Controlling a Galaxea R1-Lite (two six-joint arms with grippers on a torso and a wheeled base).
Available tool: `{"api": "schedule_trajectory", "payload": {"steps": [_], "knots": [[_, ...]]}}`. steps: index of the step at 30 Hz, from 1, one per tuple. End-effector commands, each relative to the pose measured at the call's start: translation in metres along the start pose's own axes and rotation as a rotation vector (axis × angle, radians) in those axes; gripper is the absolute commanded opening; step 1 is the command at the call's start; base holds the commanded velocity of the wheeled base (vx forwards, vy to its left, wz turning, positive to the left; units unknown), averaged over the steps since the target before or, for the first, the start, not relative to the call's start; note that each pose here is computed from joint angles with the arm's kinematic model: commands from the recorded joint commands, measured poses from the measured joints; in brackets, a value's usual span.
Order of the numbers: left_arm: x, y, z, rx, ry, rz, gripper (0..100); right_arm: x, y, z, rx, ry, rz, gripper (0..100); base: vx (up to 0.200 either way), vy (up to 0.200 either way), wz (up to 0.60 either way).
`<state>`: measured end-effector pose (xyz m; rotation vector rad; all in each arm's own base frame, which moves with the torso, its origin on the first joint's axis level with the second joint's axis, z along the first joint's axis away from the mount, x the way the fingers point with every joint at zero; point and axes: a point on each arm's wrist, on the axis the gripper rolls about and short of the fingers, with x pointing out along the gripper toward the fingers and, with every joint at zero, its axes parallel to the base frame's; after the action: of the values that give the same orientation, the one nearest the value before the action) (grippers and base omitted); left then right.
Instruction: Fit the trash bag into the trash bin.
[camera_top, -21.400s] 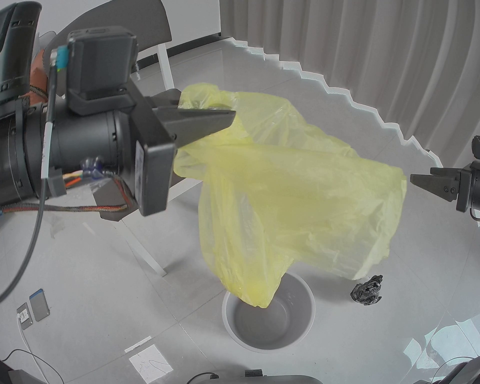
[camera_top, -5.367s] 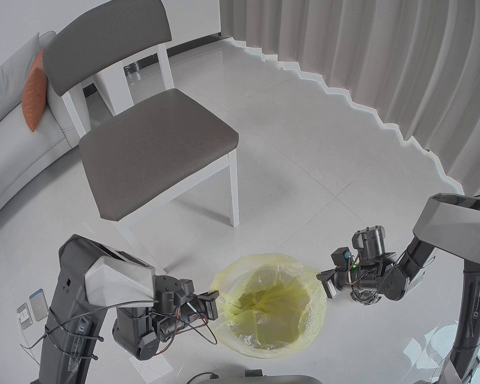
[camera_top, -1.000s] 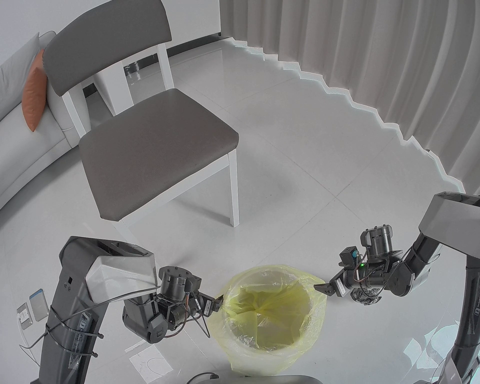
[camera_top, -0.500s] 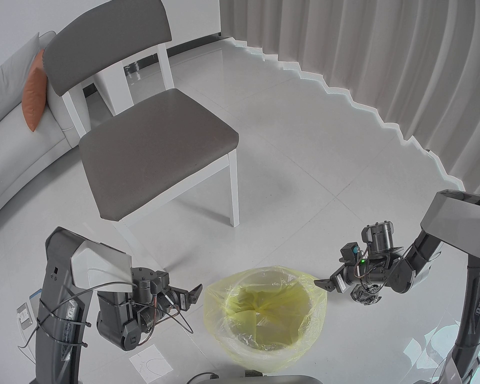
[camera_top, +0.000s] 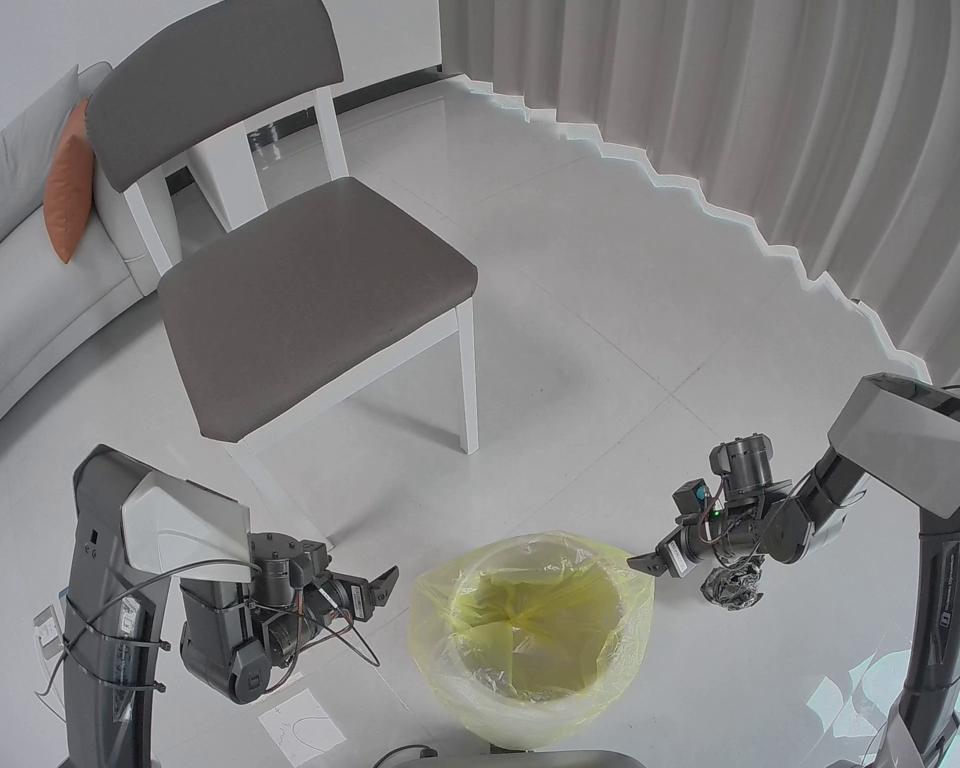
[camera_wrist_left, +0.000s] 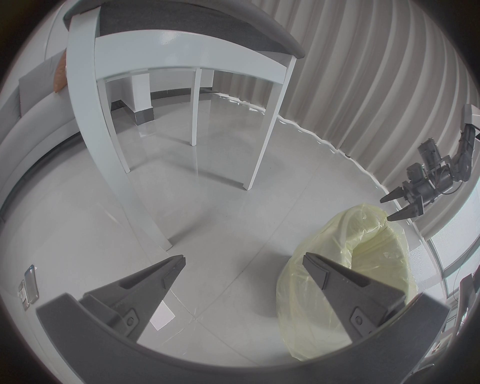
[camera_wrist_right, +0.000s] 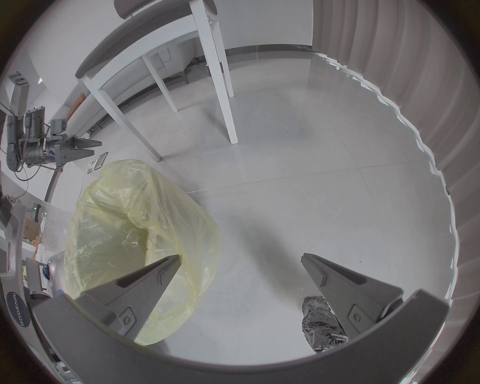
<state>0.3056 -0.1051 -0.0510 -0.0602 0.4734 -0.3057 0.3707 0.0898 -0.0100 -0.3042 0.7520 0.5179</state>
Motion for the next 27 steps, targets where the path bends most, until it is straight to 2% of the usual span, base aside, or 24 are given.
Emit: {"api": "schedule_trajectory", "payload": {"steps": [1, 6, 14, 21, 27], "knots": [[-0.011, -0.005, 0.009, 0.004, -0.027, -0.012, 100, 0.022, -0.007, 0.000, 0.002, 0.031, 0.006, 100, 0.000, 0.000, 0.00], [-0.015, -0.009, 0.014, 0.009, -0.042, -0.020, 100, 0.038, -0.011, 0.002, -0.004, 0.065, 0.018, 100, 0.000, 0.000, 0.00], [-0.010, -0.018, 0.009, 0.025, -0.029, -0.046, 100, 0.059, -0.014, 0.001, -0.009, 0.092, 0.028, 100, 0.000, 0.000, 0.00], [0.006, -0.028, -0.020, 0.055, 0.045, -0.074, 100, 0.055, -0.016, -0.003, -0.005, 0.102, 0.026, 100, 0.000, 0.000, 0.00], [0.028, -0.041, -0.032, 0.077, 0.069, -0.098, 100, 0.036, -0.021, -0.003, 0.007, 0.098, 0.010, 100, 0.000, 0.000, 0.00]]}}
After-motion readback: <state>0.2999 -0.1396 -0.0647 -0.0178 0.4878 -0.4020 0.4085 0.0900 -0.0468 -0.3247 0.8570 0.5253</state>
